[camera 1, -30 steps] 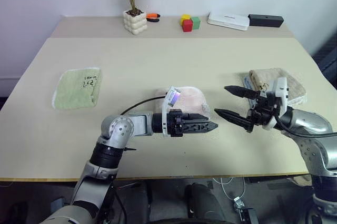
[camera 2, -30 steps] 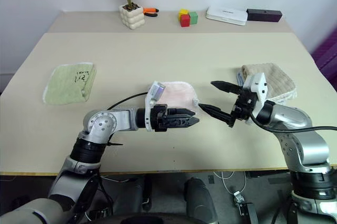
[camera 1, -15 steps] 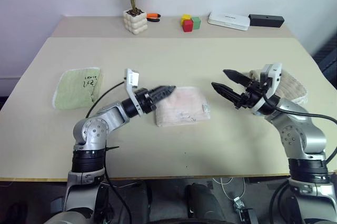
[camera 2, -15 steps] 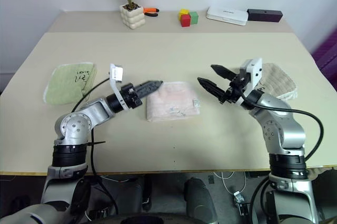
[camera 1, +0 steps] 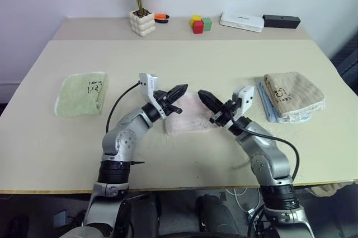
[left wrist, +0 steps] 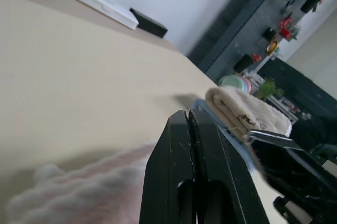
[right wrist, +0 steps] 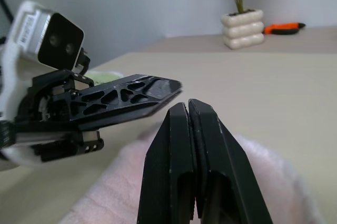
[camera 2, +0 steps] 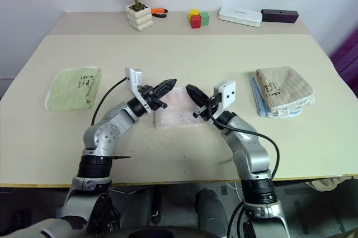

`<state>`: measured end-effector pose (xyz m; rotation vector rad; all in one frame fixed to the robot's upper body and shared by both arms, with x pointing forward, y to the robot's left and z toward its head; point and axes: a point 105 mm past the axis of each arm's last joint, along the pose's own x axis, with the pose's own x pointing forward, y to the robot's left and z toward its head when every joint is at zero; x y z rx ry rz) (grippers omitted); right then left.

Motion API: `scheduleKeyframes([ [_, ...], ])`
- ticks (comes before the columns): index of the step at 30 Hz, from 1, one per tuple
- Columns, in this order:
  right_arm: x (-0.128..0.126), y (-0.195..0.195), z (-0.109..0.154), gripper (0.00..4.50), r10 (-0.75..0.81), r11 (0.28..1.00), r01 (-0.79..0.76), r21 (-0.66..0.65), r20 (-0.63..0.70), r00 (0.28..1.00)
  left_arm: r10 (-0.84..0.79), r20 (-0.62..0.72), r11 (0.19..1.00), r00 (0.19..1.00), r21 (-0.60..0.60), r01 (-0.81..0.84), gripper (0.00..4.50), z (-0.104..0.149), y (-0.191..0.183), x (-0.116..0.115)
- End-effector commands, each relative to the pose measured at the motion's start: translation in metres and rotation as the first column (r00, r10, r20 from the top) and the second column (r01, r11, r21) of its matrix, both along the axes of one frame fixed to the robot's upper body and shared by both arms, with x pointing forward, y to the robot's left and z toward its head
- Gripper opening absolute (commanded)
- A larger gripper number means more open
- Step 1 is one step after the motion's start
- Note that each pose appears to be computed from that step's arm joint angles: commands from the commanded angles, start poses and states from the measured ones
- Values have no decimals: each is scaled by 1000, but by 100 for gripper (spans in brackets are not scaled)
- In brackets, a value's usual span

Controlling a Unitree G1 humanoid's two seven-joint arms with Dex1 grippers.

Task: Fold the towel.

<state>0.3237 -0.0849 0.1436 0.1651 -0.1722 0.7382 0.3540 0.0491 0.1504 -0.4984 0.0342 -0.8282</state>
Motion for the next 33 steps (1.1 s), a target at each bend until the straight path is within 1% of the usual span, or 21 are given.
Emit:
scheduleKeyframes([
  [1,10,2,-13,4,-98,995,98,-36,0,995,78,11,993,997,87,-79,0,-12,3,11],
  [3,17,0,-22,4,-155,986,153,-60,-17,988,103,15,990,995,97,-104,0,-15,5,16],
  [5,20,2,-27,4,-168,983,166,-75,-23,986,133,22,985,991,110,-135,0,-17,8,21],
  [8,27,-1,-36,4,-231,962,228,-154,-7,973,148,38,973,988,174,-152,0,-27,9,26],
  [13,33,-11,-43,4,-291,943,281,-179,-31,956,180,65,954,981,231,-190,0,-36,11,29],
  [17,35,-19,-45,4,-322,932,310,-190,-37,946,200,62,954,978,217,-209,0,-38,12,29],
  [20,35,-20,-45,4,-331,936,317,-151,-83,940,200,63,952,978,222,-209,0,-39,12,29],
  [22,37,-25,-44,4,-354,934,343,-101,-126,927,202,62,953,978,220,-210,0,-39,13,29],
  [24,41,-33,-33,4,-347,927,368,67,-214,913,203,62,952,977,219,-212,0,-39,14,29],
  [28,37,-25,-13,4,-253,950,279,139,-182,950,204,37,964,978,164,-207,0,-33,20,29],
  [30,37,-29,0,56,-245,951,267,158,-145,959,193,22,977,981,91,-195,54,-21,28,30],
  [31,38,-31,5,89,-248,952,266,154,-125,961,198,28,977,980,72,-199,90,-14,33,31],
  [32,37,-32,9,134,-236,954,253,163,-117,965,191,38,979,981,62,-193,134,-8,36,30],
  [33,37,-33,13,183,-225,957,239,162,-103,969,187,46,981,981,53,-189,188,1,40,29],
])
